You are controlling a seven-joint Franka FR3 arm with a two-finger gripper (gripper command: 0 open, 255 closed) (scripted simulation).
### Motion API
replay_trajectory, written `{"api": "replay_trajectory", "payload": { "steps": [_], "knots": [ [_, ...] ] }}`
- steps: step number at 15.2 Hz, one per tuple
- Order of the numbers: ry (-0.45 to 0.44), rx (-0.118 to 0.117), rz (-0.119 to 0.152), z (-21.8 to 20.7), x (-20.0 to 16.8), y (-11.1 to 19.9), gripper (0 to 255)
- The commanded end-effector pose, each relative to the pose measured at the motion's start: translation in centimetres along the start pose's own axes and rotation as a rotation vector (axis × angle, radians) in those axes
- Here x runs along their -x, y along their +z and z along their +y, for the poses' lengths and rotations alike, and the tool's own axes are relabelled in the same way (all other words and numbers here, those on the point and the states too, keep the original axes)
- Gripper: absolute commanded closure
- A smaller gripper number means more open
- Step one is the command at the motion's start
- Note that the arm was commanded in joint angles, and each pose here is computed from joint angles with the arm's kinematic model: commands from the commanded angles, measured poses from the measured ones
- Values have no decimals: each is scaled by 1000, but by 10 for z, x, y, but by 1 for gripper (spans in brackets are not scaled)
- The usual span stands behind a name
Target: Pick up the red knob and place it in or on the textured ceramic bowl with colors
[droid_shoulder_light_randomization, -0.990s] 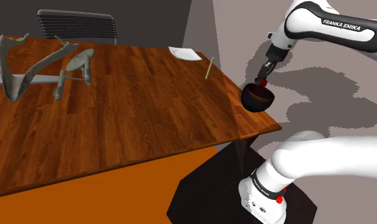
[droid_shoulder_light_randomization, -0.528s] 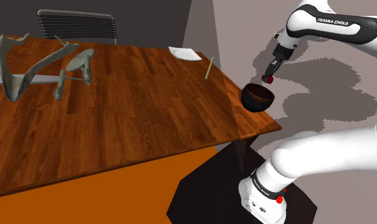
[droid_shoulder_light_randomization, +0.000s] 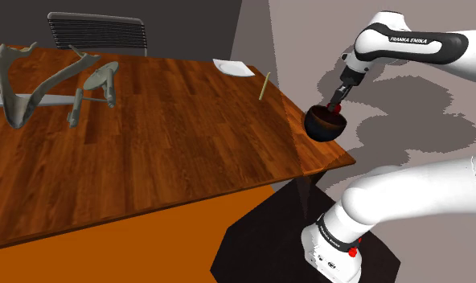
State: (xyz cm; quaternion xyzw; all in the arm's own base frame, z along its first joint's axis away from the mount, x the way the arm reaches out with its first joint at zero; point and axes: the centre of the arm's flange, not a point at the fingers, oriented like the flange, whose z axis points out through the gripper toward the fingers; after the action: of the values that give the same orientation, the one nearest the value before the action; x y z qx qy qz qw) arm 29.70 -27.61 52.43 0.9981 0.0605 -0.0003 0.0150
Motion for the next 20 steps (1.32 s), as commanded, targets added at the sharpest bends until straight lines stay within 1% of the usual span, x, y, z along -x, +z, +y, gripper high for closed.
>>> {"api": "replay_trajectory", "payload": {
  "steps": [1,5,12,13,18,20],
  "knots": [
    [0,0,0,-1,0,10,255],
    [0,0,0,-1,0,29,255],
    [0,0,0,-1,0,29,255],
    [0,0,0,-1,0,29,0],
    [0,0,0,-1,0,29,0],
    [0,0,0,-1,0,2,0]
  ]
}}
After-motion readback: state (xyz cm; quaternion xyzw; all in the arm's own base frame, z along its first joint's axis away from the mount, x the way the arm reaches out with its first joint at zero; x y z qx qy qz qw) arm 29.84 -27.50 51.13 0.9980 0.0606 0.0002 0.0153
